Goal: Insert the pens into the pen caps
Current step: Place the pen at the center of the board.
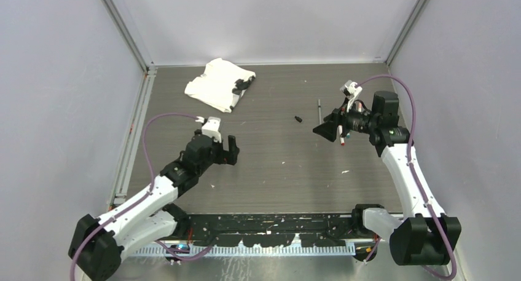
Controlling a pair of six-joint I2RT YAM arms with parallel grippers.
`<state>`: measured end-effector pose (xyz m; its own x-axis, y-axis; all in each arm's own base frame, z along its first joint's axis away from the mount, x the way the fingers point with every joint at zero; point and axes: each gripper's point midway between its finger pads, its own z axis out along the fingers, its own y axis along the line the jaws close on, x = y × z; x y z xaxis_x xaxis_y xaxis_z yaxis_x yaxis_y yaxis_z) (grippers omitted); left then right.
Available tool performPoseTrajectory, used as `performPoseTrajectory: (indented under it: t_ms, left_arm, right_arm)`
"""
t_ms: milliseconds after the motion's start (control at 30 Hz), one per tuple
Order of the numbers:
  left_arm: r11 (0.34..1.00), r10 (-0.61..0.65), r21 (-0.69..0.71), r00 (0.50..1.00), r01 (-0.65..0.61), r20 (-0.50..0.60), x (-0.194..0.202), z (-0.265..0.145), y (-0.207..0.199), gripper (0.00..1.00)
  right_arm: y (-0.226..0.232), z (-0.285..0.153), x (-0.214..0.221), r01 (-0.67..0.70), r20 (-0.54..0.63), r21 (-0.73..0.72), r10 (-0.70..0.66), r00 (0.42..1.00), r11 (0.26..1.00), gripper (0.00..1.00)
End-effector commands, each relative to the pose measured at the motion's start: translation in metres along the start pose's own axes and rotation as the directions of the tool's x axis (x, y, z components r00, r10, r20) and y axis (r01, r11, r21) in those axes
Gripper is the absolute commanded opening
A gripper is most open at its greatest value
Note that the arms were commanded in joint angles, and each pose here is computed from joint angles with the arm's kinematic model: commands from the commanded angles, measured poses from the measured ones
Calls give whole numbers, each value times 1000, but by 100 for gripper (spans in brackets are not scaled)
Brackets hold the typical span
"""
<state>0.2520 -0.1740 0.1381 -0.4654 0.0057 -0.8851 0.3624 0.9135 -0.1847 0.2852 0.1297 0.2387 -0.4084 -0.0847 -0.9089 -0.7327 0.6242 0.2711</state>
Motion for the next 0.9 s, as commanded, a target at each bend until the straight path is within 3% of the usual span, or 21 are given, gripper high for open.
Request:
performPoseTrajectory:
  t_ms: [0, 433, 867]
  left_arm:
    - [986, -94, -136, 996, 92, -9, -9, 10, 42, 93]
    - [833, -387, -419, 922, 361, 24, 8, 27, 152, 69]
    - [695, -460, -617, 888, 371, 15, 24, 30, 195, 63]
  right_arm:
    - [24, 1, -7, 42, 57, -148, -33, 998, 988, 78]
    - [23, 7, 1, 22, 32, -160, -17, 999, 987, 78]
    - [21, 10, 4, 6, 21, -164, -2, 1000, 986, 78]
